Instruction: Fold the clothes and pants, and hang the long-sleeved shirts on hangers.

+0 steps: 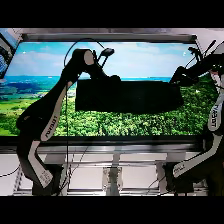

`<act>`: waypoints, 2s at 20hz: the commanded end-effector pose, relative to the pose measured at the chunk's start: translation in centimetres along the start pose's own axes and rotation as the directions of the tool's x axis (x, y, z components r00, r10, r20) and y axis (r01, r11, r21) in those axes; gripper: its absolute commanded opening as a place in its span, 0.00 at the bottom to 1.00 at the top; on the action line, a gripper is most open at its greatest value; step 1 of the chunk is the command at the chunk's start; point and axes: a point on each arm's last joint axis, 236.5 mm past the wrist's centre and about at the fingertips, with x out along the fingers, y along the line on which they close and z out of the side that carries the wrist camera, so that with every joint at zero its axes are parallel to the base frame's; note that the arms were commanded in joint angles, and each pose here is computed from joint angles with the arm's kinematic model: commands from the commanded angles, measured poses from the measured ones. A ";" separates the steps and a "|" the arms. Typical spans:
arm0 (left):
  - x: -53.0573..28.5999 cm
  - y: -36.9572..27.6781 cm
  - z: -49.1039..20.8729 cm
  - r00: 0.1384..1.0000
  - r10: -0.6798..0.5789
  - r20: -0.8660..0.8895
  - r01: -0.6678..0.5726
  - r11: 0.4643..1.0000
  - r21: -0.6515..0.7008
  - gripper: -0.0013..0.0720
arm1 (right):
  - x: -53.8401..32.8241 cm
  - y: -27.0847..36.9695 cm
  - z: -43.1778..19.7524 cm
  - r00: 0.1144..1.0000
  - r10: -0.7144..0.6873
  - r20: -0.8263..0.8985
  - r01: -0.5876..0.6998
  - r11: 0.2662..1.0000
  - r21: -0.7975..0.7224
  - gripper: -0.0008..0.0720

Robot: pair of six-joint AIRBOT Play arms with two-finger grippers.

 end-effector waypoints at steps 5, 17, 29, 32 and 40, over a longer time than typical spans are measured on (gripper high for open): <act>0.4 -4.0 -3.9 0.966 -0.196 -0.170 0.186 0.980 -0.075 0.86 | 0.0 0.2 -0.3 1.000 0.002 -0.011 -0.002 1.000 -0.002 0.72; -6.0 11.4 -5.9 0.993 -0.017 -0.120 -0.025 0.941 -0.337 0.71 | 0.1 1.8 -0.5 0.999 0.024 -0.023 -0.024 1.000 -0.014 0.72; 0.3 21.7 -11.1 0.996 0.055 -0.064 -0.083 0.793 -0.603 0.86 | 4.6 10.6 -0.1 0.999 -0.007 -0.031 -0.002 0.962 -0.272 0.65; 2.0 22.1 -12.0 0.995 0.041 -0.089 -0.087 0.777 -0.624 0.86 | 4.9 11.4 -0.3 0.999 -0.007 -0.040 -0.005 0.957 -0.289 0.65; 4.0 19.9 -11.7 0.994 -0.083 -0.067 0.017 0.746 -0.665 0.04 | 4.9 11.3 -0.5 0.999 -0.014 -0.045 0.000 0.957 -0.289 0.65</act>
